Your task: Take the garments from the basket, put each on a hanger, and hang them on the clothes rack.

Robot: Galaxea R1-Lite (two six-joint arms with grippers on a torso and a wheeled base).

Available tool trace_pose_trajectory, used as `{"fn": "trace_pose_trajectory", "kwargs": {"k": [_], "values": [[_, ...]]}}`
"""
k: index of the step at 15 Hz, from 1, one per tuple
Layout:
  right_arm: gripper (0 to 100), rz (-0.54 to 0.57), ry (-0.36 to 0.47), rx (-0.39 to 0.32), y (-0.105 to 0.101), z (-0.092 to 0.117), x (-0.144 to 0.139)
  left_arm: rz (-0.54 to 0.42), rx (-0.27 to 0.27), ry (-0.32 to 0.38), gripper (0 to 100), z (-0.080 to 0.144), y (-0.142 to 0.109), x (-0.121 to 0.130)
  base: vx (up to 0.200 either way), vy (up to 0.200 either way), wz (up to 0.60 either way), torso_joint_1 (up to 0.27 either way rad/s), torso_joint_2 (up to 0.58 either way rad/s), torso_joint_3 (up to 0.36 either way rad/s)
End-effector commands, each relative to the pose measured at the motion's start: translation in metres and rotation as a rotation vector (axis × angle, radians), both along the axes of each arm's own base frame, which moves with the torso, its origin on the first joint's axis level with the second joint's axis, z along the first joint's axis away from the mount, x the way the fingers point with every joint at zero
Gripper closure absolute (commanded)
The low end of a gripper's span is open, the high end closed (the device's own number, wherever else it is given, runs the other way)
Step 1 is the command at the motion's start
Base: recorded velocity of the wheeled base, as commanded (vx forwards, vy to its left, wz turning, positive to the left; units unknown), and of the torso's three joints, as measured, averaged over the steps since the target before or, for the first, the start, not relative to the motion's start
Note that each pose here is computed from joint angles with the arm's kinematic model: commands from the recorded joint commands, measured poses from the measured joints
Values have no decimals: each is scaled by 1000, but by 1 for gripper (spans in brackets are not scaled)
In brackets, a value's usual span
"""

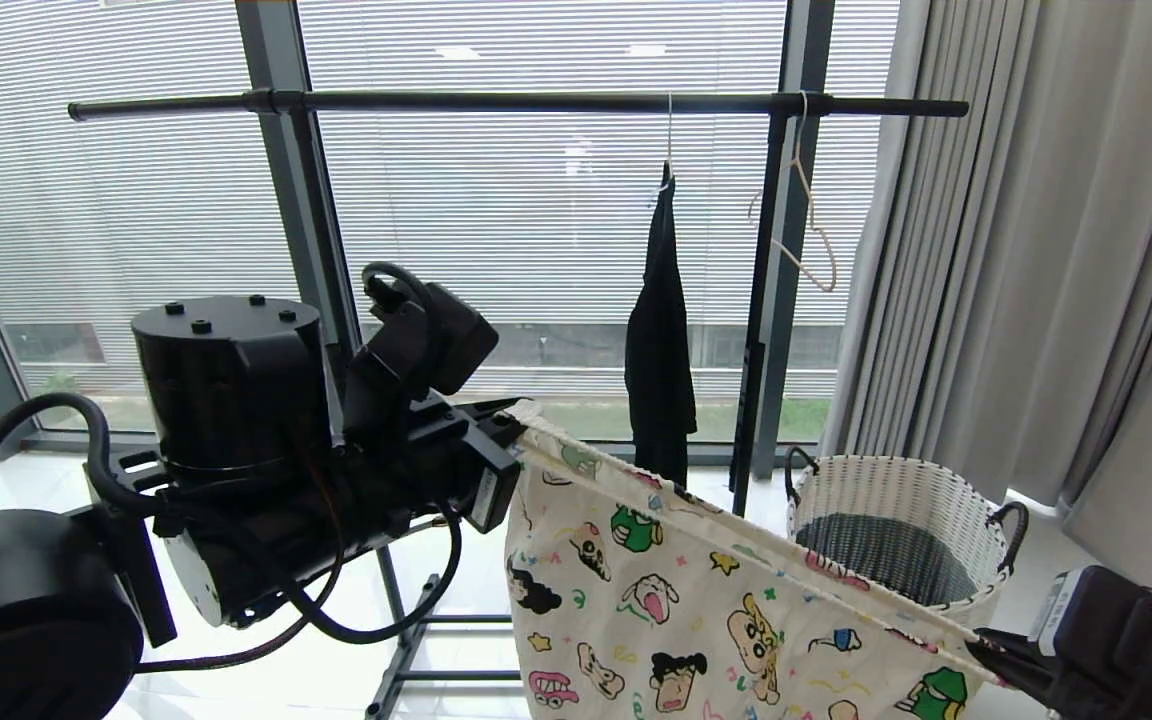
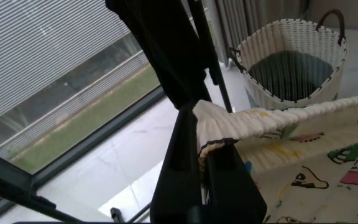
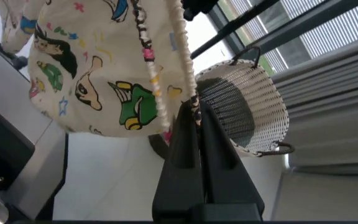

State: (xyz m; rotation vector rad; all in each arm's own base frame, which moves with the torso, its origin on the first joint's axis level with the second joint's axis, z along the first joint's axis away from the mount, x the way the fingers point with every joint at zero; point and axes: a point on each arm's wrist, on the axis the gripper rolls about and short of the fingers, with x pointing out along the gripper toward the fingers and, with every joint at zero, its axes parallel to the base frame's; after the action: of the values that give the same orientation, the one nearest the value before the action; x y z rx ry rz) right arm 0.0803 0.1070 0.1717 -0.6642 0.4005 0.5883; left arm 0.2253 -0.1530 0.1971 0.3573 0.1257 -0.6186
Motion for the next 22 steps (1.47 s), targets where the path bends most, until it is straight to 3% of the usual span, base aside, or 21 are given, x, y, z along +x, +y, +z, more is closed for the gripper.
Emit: {"fn": "trace_pose_trajectory", "kwargs": {"k": [1,2,3,4,5,6,8,9,10,13,14,16,19,22], "values": [[100,-43,-26,39,-4,10,5,30,-27,36,100,-4,-4,-6,0,0,0,0,0,0],[100,-75,-40,57,0,20,12,45,-47,75,100,-6,-5,-13,0,0,0,0,0,0],[100,-131,-67,95,9,38,30,30,-53,175,100,-11,-6,-35,0,0,0,0,0,0],[100,-156,-95,129,19,53,45,-10,-35,268,100,-14,-6,-59,0,0,0,0,0,0],[100,-164,-110,149,25,60,52,-26,-23,313,100,-15,-6,-70,0,0,0,0,0,0],[100,-172,-149,195,40,76,68,-57,27,408,100,-17,-6,-99,0,0,0,0,0,0],[100,-169,-167,215,49,86,76,-139,75,427,100,-23,-12,-131,0,0,0,0,0,0],[100,-170,-164,211,48,85,75,-124,93,420,100,-26,-13,-133,0,0,0,0,0,0],[100,-170,-158,202,46,81,73,-79,114,410,100,-30,-16,-130,0,0,0,0,0,0],[100,-160,-140,174,37,78,61,60,101,387,100,-27,-15,-108,0,0,0,0,0,0],[0,-139,-115,142,34,76,52,89,101,388,100,-28,-13,-104,0,0,0,0,0,0],[0,-103,-75,92,27,73,38,131,99,390,100,-29,-10,-96,0,0,0,0,0,0],[0,4,0,-7,9,62,6,306,125,360,100,-33,-10,-70,0,0,0,0,0,0],[0,9,5,23,1,63,0,367,149,354,100,-37,-11,-60,0,0,0,0,0,0]]}}
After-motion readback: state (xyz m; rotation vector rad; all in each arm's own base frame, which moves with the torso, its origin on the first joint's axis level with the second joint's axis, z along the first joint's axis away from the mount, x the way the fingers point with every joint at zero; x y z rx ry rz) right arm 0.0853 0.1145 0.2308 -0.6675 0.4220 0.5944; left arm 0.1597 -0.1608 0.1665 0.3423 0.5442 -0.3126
